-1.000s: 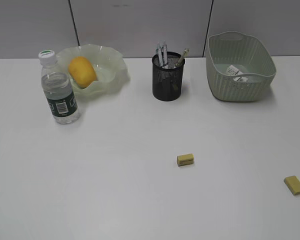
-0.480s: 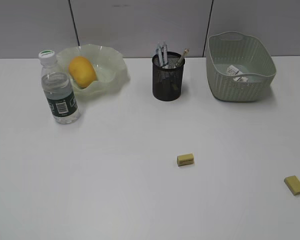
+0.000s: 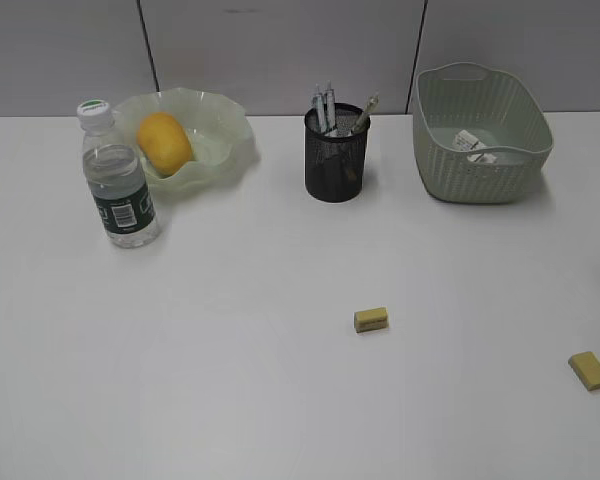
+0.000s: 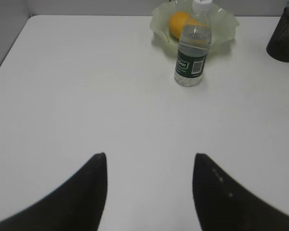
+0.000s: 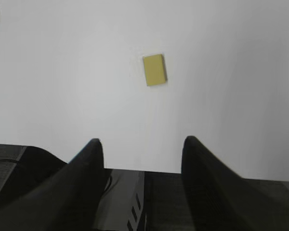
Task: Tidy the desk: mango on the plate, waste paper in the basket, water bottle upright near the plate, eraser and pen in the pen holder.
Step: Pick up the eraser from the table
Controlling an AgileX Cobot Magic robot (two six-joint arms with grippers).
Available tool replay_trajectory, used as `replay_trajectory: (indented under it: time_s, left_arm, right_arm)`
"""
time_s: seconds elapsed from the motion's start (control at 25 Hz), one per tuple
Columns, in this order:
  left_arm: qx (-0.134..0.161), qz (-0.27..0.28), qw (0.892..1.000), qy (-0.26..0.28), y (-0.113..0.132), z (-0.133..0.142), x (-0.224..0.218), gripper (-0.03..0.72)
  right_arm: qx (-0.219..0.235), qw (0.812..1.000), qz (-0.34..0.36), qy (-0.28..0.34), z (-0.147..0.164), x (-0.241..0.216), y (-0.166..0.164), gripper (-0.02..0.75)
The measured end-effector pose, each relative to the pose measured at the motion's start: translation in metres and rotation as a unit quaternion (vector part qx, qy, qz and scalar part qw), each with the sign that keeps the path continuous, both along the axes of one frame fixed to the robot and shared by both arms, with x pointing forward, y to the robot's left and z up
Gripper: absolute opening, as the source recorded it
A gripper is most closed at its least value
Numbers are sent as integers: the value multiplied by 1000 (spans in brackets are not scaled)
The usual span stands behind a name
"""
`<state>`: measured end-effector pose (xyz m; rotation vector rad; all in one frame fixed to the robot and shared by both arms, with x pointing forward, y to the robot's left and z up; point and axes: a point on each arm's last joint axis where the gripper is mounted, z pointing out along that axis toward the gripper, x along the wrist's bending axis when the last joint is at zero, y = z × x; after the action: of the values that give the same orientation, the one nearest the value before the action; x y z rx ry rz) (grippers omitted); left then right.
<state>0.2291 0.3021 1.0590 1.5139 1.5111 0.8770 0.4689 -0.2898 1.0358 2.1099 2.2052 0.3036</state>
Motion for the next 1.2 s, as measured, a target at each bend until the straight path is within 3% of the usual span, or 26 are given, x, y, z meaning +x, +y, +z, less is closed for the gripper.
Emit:
replay_trajectory:
  time_s: [0.24,0.48,0.76,1.2]
  left_arm:
    - [0,0,1000,0,0,0,0,435]
    - [0,0,1000,0,0,0,0,435]
    - [0,0,1000,0,0,0,0,435]
    - [0,0,1000,0,0,0,0,435]
  right_arm:
    - [-5,997,1,79,-46,29,-1,436]
    - [-12,996,12,88,-83,49,6,517]
    - [-31,994,64,81,-107,59,31,527]
    - [-53,990,66,117,-131,49,27,528]
